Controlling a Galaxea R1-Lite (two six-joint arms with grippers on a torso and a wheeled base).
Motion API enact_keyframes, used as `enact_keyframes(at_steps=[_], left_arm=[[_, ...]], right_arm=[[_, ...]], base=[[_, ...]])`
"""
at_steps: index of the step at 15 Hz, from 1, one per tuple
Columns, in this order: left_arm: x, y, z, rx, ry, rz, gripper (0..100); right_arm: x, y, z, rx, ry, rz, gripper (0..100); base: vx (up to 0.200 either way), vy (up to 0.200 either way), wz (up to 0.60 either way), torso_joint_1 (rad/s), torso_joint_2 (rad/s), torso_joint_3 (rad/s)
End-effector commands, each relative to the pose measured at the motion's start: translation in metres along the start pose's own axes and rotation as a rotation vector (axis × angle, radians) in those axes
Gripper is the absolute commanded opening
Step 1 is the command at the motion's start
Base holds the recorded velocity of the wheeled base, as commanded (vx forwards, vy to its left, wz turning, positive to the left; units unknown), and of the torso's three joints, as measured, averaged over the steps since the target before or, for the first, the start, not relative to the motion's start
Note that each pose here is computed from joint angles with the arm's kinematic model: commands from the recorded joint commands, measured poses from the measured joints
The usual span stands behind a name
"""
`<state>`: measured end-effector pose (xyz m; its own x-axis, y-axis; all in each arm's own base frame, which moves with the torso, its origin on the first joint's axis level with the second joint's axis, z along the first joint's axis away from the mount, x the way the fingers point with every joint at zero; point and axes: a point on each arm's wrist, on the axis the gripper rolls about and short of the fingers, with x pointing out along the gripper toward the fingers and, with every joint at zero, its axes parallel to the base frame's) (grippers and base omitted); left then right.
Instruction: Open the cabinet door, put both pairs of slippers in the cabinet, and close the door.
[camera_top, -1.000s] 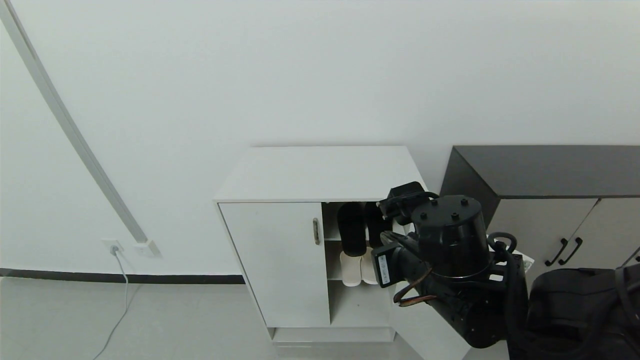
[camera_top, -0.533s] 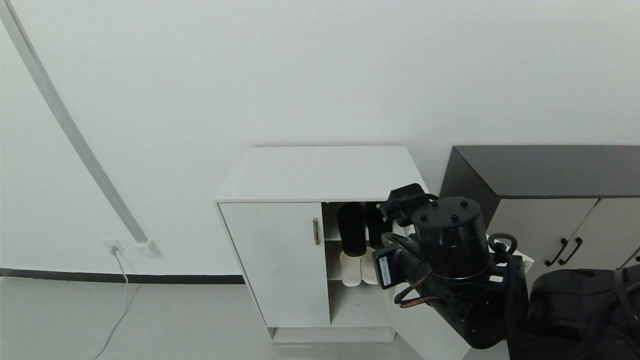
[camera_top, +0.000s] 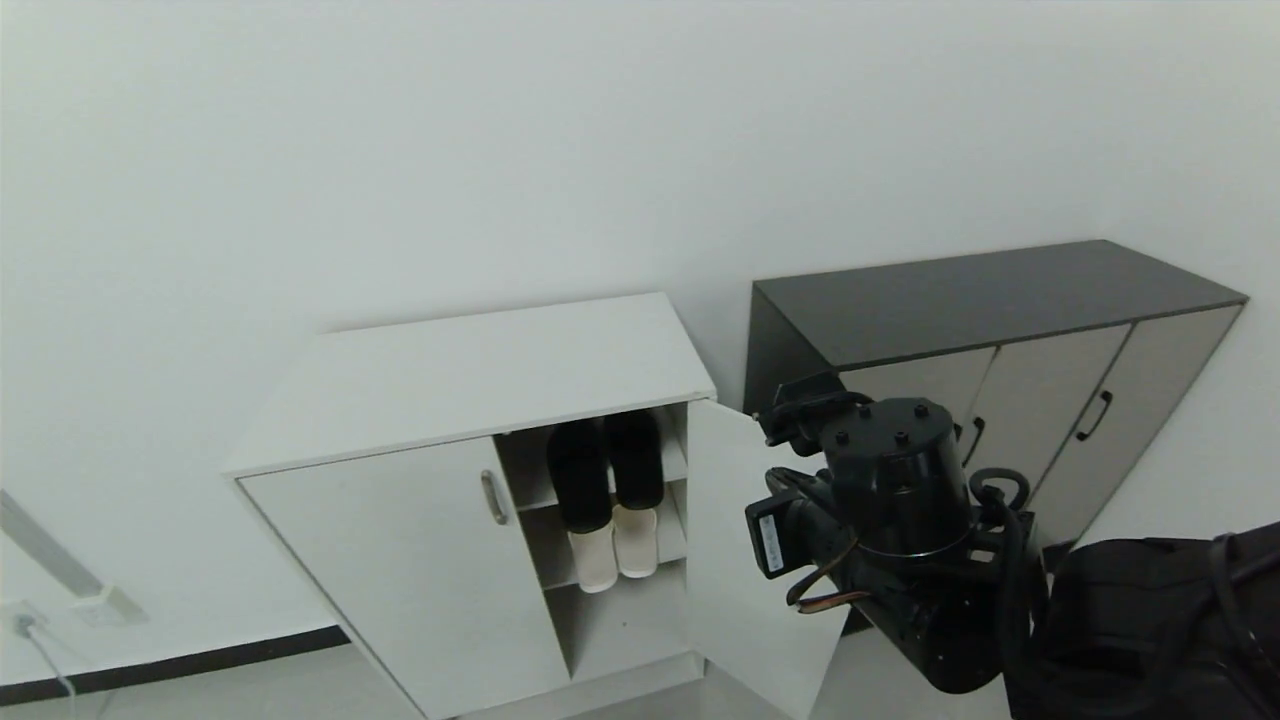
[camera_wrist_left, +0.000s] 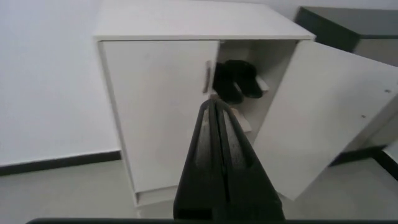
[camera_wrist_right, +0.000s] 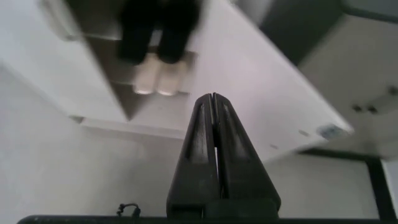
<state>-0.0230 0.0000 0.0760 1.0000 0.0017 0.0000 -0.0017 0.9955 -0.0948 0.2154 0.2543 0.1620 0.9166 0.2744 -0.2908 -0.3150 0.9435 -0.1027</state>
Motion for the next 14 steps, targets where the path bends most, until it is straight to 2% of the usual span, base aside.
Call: enact_keyframes(at_steps=[1, 4, 12, 14], left_arm=[[0.0, 0.0, 0.0, 0.0, 0.0, 0.0, 0], [0.0, 0.0, 0.0, 0.0, 0.0, 0.001, 0], [0.0, 0.0, 0.0, 0.001, 0.0, 0.001, 0], [0.0, 0.0, 0.0, 0.001, 0.0, 0.0, 0]], right_arm=[[0.0089, -0.0033, -0.0041, -0.007, 0.007, -0.021, 0], [0.0114, -0.0079, -0.0036, -0.008, -0.019, -0.035, 0], [0.0159, -0.0079, -0.0081, -0.013, -0.012, -0.042, 0], [0.0162, -0.0076, -0.007, -0.013, -0.026, -0.041, 0]], base=[[0.0, 0.0, 0.0, 0.0, 0.0, 0.0], [0.0, 0.0, 0.0, 0.0, 0.0, 0.0], [0.0, 0.0, 0.0, 0.0, 0.0, 0.0], [-0.2, 0.0, 0.0, 0.002, 0.0, -0.005]])
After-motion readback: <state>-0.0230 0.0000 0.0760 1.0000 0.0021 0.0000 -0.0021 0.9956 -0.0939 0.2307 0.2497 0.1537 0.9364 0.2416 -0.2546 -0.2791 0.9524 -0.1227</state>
